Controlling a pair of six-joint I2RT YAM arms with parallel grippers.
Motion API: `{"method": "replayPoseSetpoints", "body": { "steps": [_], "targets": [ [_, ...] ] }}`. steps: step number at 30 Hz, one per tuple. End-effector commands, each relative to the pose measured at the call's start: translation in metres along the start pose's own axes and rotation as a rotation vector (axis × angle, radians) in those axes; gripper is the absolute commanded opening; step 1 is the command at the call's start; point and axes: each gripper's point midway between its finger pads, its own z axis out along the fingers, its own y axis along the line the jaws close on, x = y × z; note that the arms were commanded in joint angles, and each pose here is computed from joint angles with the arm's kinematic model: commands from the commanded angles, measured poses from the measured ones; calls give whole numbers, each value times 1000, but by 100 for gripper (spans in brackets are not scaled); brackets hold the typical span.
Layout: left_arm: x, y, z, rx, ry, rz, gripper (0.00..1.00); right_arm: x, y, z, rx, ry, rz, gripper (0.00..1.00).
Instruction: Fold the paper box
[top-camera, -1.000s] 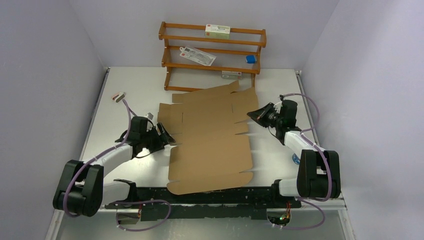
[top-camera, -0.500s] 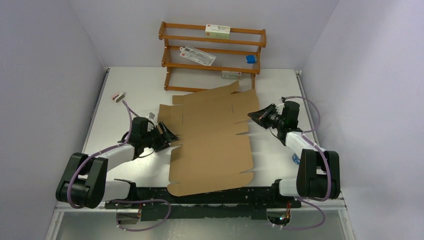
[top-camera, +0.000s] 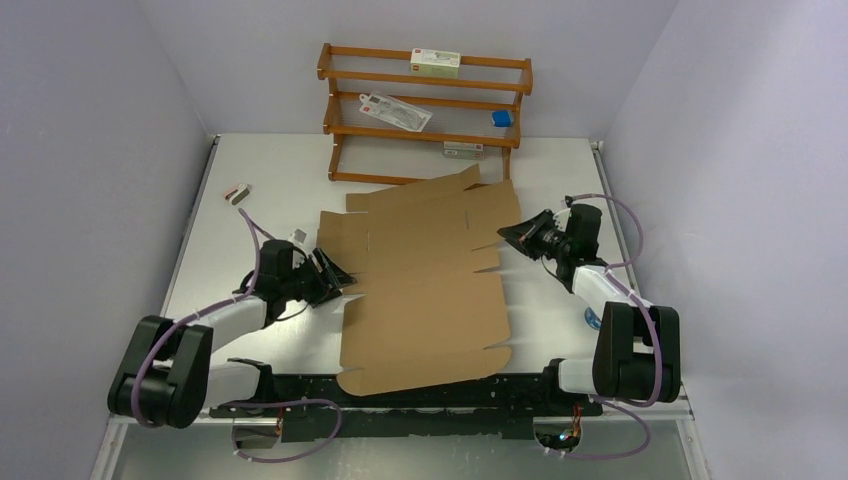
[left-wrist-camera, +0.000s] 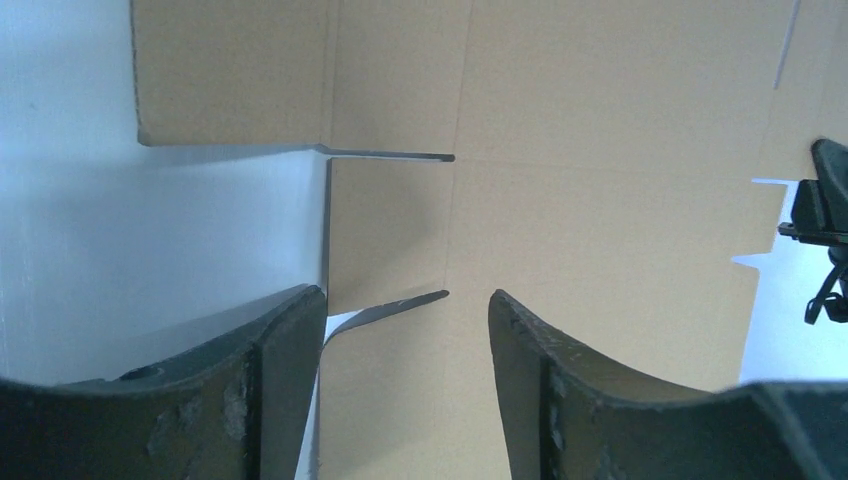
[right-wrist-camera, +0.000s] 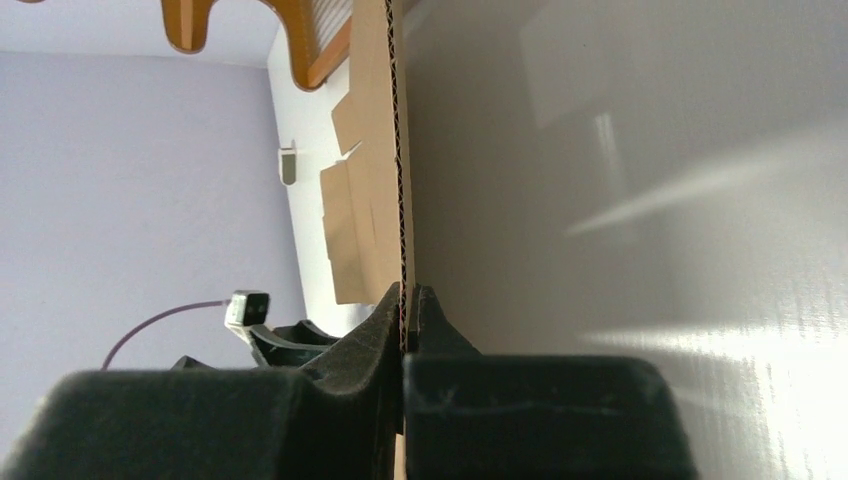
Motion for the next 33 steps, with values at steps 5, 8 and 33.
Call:
{"method": "replayPoseSetpoints", "body": {
  "steps": [5, 8, 33],
  "targets": [
    [-14, -24, -15, 46, -54, 56, 59, 11, -22, -6, 66, 13, -57, 0],
    [-13, -26, -16, 54, -51, 66, 57, 16, -28, -7, 77, 18, -62, 0],
    [5, -41, 5, -231, -80, 481, 35, 36, -43, 2, 172, 55, -207, 0]
  ]
}}
